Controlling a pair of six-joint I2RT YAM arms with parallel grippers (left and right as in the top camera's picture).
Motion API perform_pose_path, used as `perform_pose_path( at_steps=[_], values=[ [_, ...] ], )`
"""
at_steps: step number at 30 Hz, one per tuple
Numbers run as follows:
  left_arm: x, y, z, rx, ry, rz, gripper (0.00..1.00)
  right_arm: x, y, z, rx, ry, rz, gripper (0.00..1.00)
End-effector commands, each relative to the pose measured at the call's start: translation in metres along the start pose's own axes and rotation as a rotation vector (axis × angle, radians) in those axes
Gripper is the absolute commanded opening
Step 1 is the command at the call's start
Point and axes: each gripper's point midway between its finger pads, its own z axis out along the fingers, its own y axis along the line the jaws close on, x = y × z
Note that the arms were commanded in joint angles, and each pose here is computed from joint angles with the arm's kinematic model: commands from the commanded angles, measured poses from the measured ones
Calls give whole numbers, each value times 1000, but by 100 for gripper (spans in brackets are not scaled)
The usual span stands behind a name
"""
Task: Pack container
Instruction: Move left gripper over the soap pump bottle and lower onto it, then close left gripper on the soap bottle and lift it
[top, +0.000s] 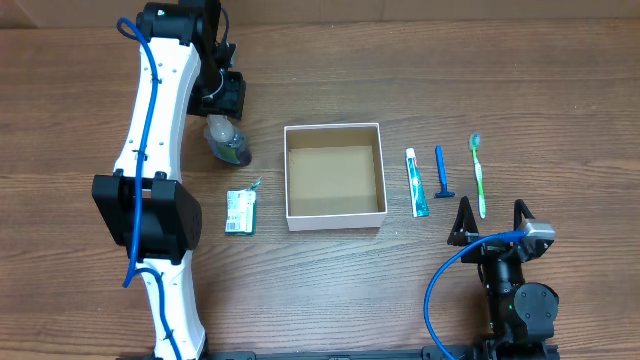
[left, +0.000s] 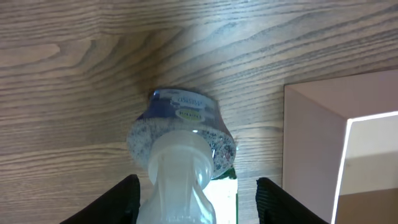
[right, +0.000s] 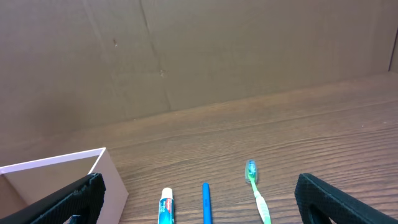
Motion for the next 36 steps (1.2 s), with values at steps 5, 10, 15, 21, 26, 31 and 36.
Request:
perform_pose_path(
  at_steps=[5,10,15,21,26,31,36],
  values=[
    [6,5,22,-9,49,9,58,1,-2,0,5,-5,-7,100],
    [11,7,41,-19,78,8,36,1,-2,0,5,-5,-7,100],
    [10,15,41,-62,73,10,34,1,-1,0,4,-5,-7,100],
    [9,15,39,-61,69,9,27,1,-2,0,5,-5,-7,100],
    [3,14,24,-61,38,9,22,1,-1,0,4,-5,-7,100],
    [-6,13,-3,-60,-20,10,24,1,-1,0,4,-5,-7,100],
    [-10,11,-22,-60,-57,11,25,1,-2,0,5,-5,-7,100]
  ],
)
